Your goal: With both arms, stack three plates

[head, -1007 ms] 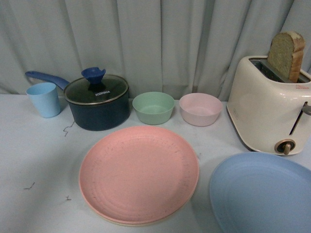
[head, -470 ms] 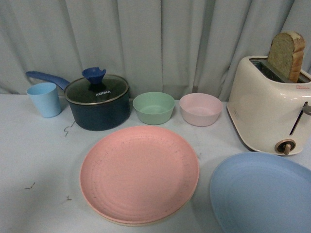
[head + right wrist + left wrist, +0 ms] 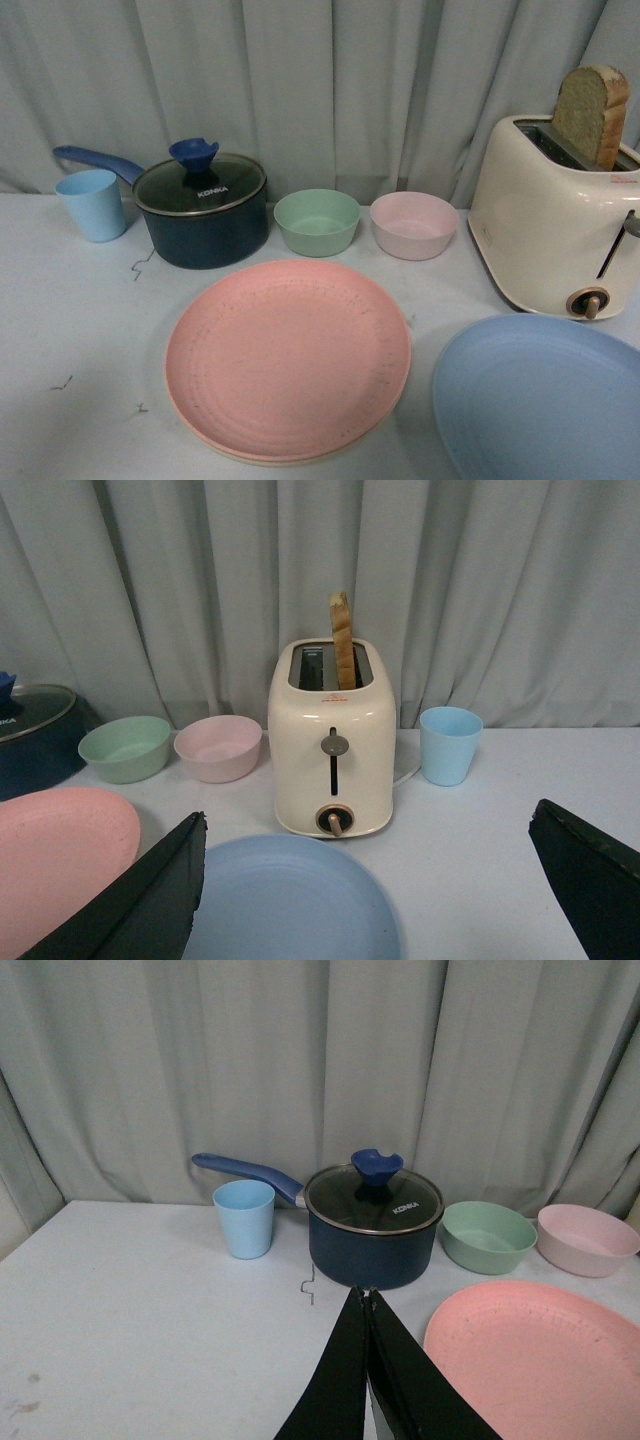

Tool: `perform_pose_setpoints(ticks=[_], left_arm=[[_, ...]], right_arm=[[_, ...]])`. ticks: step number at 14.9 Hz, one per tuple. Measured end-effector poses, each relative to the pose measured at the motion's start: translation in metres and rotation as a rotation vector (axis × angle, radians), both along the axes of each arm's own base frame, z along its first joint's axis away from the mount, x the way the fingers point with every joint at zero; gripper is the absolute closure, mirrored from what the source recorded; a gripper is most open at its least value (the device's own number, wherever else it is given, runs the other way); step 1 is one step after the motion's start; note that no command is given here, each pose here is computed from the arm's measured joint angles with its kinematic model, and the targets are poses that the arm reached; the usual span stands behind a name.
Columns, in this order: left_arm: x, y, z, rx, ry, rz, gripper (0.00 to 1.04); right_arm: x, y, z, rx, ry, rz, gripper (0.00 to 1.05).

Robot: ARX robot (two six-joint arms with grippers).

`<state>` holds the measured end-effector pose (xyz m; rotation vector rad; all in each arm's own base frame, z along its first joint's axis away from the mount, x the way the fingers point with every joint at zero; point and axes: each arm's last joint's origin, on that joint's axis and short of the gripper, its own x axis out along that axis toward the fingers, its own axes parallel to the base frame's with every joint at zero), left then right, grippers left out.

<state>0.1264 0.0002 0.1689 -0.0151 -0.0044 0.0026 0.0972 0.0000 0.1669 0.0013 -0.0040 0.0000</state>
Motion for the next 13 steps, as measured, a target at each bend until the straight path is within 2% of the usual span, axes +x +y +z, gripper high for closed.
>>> perform_pose_setpoints(ticks=[13], left_arm=[[-0.016,0.0,0.001,0.0,-0.008,0.0,1.03]], right_arm=[[0.0,0.0,0.0,0.0,0.0,0.0,0.06]])
